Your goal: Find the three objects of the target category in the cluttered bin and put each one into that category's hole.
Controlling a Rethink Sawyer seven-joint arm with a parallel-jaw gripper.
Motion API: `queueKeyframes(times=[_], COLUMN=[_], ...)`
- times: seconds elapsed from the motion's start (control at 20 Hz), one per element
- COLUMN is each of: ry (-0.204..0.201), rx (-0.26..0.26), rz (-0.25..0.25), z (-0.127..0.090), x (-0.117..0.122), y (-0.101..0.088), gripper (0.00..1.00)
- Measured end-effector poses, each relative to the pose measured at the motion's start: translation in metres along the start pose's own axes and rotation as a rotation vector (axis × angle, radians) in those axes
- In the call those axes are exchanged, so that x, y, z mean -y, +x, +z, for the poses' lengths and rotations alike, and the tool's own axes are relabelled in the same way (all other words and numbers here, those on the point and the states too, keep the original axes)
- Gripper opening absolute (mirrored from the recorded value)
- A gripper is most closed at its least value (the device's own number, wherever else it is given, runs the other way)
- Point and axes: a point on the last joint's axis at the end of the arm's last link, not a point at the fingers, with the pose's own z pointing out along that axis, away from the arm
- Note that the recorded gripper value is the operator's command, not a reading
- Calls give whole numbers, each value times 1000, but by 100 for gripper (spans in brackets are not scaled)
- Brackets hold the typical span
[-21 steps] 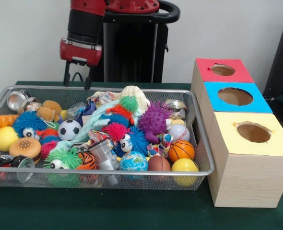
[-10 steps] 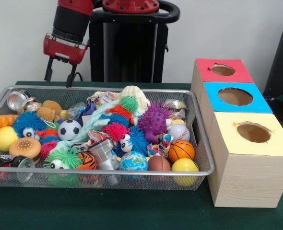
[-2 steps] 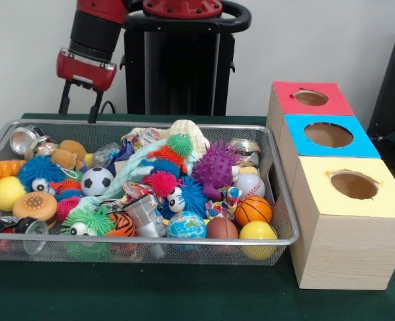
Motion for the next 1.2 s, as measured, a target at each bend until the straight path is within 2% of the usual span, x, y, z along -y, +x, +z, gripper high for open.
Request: queueKeyframes(times=[0.25, 0.75, 1.2], ry=[-11, -24, -55], rx=[9, 24, 44], rz=[37, 90, 125], z=[5, 7, 11], x=[5, -11, -31], y=[-3, -20, -38], gripper=[100, 100, 100])
